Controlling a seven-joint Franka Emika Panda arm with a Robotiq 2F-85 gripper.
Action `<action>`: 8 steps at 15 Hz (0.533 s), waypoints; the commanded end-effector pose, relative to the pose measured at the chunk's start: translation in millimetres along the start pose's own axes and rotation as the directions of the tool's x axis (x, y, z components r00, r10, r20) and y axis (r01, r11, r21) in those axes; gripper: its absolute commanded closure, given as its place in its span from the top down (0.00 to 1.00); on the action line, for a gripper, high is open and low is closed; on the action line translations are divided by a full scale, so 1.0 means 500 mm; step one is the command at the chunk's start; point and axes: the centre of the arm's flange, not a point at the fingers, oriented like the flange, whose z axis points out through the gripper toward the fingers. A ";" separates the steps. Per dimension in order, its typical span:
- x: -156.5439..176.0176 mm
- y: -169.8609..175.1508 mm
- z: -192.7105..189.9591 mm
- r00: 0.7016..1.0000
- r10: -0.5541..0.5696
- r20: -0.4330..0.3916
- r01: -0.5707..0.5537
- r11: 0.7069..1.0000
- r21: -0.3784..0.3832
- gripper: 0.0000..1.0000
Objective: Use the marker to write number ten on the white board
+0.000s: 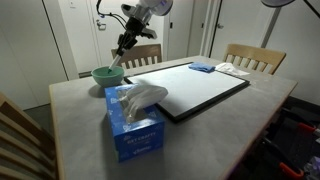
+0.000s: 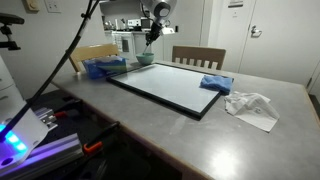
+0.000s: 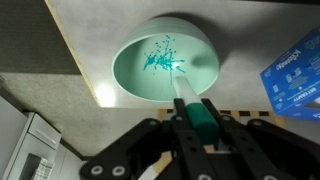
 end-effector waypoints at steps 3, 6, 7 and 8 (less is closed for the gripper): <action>0.094 -0.027 -0.157 0.966 -0.036 0.256 0.035 0.999 0.009 0.05; 0.108 -0.058 -0.227 0.913 0.034 0.406 -0.033 0.999 -0.010 0.05; 0.109 -0.065 -0.246 0.892 0.063 0.448 -0.062 0.998 -0.017 0.05; 0.103 -0.077 -0.265 0.870 0.099 0.483 -0.102 0.995 -0.019 0.05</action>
